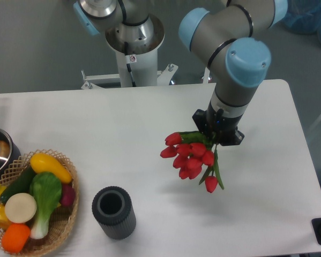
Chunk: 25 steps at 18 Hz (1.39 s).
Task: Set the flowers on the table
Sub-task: 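Lower the held red tulip bunch with the gripper onto the table, then open the gripper to release the tulip stems and lift away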
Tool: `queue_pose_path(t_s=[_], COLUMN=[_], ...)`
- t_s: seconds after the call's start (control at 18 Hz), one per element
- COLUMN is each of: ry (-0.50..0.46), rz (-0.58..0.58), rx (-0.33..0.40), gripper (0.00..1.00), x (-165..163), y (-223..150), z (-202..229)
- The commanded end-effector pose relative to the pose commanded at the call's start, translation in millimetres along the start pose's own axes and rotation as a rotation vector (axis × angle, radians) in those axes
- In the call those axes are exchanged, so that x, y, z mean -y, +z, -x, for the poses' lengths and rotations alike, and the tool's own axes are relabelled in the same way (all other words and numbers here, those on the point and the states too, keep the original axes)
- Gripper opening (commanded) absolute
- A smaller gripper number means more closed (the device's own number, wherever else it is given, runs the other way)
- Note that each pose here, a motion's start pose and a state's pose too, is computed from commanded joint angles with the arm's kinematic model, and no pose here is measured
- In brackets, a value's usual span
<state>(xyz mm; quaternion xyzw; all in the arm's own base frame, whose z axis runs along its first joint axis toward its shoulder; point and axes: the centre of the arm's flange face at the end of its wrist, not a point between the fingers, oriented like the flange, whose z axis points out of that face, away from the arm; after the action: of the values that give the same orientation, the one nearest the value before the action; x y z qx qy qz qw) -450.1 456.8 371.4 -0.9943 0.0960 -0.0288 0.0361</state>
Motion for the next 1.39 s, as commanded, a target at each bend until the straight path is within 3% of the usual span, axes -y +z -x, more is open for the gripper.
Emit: queue_pose_path(t_s=[0.39,0.89,1.06,1.11,1.22,1.39], ry=[0.039,0.054,0.059,0.061,0.059,0.031], rz=[-0.018,0.013,0.007,0.005,0.003,-0.009], rx=[0.036,-0.018,-0.012,-0.008,0.004,0.029], gripper=[0.08,0.21,0.44,0.58,1.00,1.00], x=[32,36,37,37,37,36], y=[37,73,68,67,61,53], z=[6,-11,-12,-12,-14,-18])
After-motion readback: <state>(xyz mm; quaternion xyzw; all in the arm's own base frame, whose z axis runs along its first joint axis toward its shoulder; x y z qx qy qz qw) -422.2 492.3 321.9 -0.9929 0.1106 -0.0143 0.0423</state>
